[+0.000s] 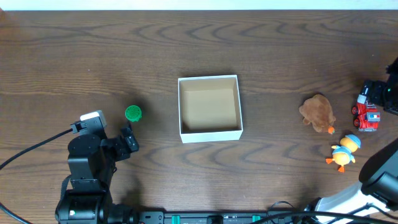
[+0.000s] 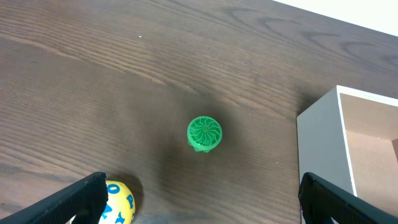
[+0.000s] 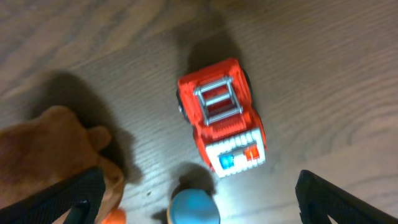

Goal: Pack container
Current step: 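Reach right gripper to the red fire truck and grasp it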

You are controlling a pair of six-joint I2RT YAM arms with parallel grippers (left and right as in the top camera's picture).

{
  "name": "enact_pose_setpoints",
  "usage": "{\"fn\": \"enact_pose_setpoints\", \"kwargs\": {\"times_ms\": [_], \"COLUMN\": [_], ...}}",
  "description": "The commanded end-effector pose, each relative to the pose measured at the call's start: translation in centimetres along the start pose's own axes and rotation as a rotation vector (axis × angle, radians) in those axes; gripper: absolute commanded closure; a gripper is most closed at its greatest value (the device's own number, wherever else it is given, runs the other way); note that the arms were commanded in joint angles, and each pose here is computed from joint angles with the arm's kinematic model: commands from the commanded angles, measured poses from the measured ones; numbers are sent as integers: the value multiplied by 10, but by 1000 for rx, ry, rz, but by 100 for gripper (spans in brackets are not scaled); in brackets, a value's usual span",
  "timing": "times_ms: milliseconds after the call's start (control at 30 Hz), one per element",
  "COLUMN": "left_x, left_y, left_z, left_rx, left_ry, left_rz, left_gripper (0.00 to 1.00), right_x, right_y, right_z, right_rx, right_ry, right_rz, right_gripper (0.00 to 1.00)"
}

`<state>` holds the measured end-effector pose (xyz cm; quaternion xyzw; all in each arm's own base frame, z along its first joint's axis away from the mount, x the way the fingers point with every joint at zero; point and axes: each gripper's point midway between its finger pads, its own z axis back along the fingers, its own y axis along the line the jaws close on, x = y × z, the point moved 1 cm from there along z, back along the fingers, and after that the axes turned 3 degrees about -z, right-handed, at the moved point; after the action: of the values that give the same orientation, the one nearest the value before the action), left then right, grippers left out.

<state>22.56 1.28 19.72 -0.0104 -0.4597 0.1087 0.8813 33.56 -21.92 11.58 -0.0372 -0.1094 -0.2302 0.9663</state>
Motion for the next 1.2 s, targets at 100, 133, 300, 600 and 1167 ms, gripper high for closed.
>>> {"fn": "enact_pose_setpoints", "kwargs": {"times_ms": [100, 133, 300, 600, 1167], "left_x": [10, 9, 9, 9, 9], "left_y": [-2, -2, -2, -2, -2], "left_z": [5, 5, 5, 5, 5], "left_rx": [-4, -4, -4, -4, -4], "left_ry": [-25, -24, -24, -24, -24], "left_rz": [10, 10, 10, 10, 10], "left_gripper": [2, 2, 2, 2, 2], "right_x": [8, 8, 2, -9, -13], "right_y": [-5, -5, -7, -10, -8], "right_z": [-22, -25, -48, -72, -71], "right_rx": [-8, -11, -16, -15, -6], "right_ry": [13, 17, 72, 139, 157], "right_rz": [30, 30, 30, 22, -1], "right_gripper": [1, 1, 5, 12, 47]}}
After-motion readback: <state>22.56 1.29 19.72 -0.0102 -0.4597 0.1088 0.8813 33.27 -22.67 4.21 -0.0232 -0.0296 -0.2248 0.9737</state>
